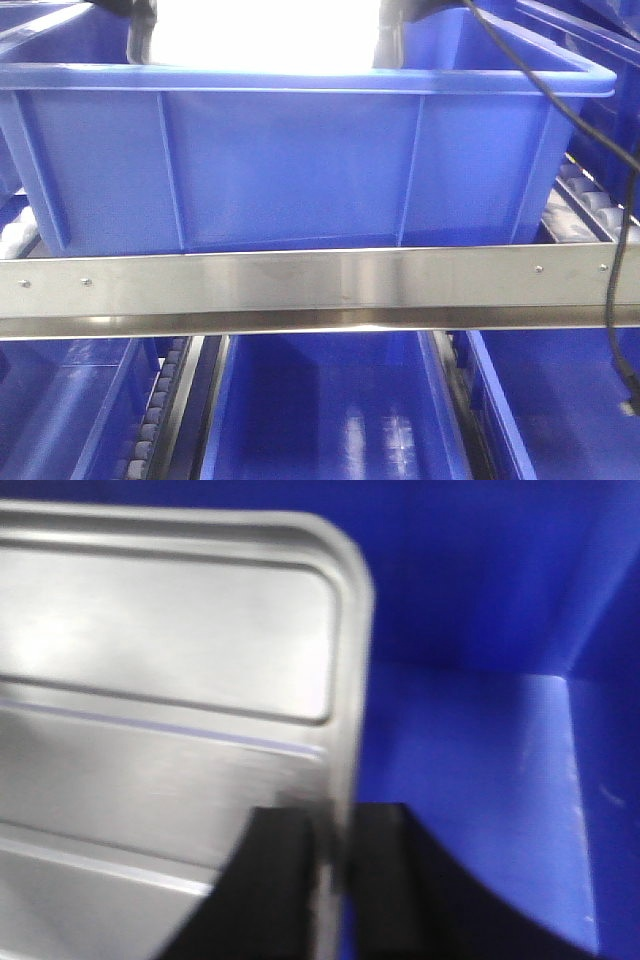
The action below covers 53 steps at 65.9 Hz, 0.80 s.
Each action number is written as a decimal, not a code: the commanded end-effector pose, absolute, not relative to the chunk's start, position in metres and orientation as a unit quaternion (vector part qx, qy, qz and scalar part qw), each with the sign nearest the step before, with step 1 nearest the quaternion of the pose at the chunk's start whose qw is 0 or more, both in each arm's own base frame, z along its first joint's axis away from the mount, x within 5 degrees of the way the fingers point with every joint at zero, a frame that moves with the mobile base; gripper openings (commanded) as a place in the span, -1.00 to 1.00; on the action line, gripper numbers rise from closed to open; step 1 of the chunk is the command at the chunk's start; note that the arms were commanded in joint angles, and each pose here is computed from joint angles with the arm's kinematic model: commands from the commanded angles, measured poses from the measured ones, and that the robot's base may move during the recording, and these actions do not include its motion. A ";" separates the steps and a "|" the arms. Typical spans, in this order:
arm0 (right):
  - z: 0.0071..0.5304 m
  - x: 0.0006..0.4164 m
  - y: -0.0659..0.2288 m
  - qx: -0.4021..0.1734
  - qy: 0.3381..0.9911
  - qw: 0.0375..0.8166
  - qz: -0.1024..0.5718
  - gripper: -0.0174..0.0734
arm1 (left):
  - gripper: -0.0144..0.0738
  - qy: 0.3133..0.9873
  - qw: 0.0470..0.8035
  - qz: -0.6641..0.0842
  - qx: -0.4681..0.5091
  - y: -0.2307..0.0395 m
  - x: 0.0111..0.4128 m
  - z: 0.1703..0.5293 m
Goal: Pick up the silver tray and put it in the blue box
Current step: 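Open both grippers and raise them out of the blue box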
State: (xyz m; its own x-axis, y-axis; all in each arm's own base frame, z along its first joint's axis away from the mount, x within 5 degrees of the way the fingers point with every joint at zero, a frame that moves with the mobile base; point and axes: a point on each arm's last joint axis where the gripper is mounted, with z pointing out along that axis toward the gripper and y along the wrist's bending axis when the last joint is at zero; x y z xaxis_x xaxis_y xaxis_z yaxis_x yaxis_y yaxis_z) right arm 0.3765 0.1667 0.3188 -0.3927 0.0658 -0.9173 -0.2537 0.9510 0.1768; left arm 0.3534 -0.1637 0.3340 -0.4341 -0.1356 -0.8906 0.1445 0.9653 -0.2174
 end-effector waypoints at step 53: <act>0.421 0.314 0.148 -0.144 0.686 0.683 0.208 -0.50 | -0.88 0.755 0.634 -0.162 0.045 -0.137 0.288 0.415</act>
State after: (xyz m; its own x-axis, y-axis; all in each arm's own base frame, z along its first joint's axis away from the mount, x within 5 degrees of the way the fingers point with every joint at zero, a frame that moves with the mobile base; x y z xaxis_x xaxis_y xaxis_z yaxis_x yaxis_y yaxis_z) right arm 0.3421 0.1539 0.3840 -0.1886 0.1115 -0.9757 -0.3827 0.9066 0.1776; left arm 0.3153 -0.1466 0.3839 -0.2899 -0.1127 -0.9504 0.2107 0.9612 -0.1782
